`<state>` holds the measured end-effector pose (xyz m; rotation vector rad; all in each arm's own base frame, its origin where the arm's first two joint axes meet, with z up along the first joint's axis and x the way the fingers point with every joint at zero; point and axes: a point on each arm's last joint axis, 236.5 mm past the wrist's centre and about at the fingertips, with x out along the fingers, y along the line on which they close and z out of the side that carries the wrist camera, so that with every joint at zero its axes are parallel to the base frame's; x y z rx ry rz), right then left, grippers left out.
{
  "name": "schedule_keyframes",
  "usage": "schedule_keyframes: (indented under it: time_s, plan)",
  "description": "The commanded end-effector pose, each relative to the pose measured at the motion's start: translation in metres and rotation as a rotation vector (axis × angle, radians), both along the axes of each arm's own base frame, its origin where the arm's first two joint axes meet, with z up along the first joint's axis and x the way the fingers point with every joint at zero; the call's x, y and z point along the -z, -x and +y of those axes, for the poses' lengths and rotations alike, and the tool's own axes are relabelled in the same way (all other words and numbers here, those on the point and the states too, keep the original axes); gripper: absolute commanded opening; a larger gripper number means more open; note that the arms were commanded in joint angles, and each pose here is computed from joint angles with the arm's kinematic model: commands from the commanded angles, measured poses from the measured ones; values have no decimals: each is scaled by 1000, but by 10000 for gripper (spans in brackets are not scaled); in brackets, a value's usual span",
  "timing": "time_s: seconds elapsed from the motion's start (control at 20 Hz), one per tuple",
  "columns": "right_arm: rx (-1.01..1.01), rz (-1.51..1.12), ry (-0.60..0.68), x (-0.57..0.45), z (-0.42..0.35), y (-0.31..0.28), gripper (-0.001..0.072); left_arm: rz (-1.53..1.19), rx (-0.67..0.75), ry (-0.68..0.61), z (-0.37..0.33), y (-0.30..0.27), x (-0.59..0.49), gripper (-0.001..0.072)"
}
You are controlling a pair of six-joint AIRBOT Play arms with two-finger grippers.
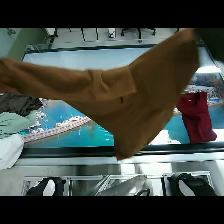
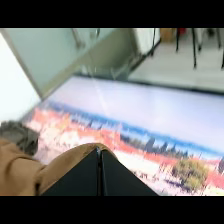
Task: Fold the shirts.
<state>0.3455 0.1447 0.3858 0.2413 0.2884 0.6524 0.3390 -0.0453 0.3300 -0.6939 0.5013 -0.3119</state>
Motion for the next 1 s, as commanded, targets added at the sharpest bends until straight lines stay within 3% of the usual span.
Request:
schedule_keyframes:
  time_s: [0.0,0.3,0.5,0.6,0.7,0.8,0.95]
  plan:
    - [10,88,-13,47,5,-55,15,96,89,106,-41,-43,72,17]
    - [26,38,36,26,-1,-82,15,52,196,93,-86,-115,51,17]
    - [18,255,193,103,-12,-71,15,312,309,-13,-89,-111,136,17]
    - [19,331,196,129,-14,-60,15,406,319,-37,-79,-102,168,17]
    - [2,255,169,101,-7,-44,15,280,372,-30,-87,-93,136,16]
    - [14,19,92,28,-2,-22,15,45,394,-71,-97,-73,60,16]
    - [105,-315,69,-66,-17,37,15,-358,358,-140,-113,-4,-88,17]
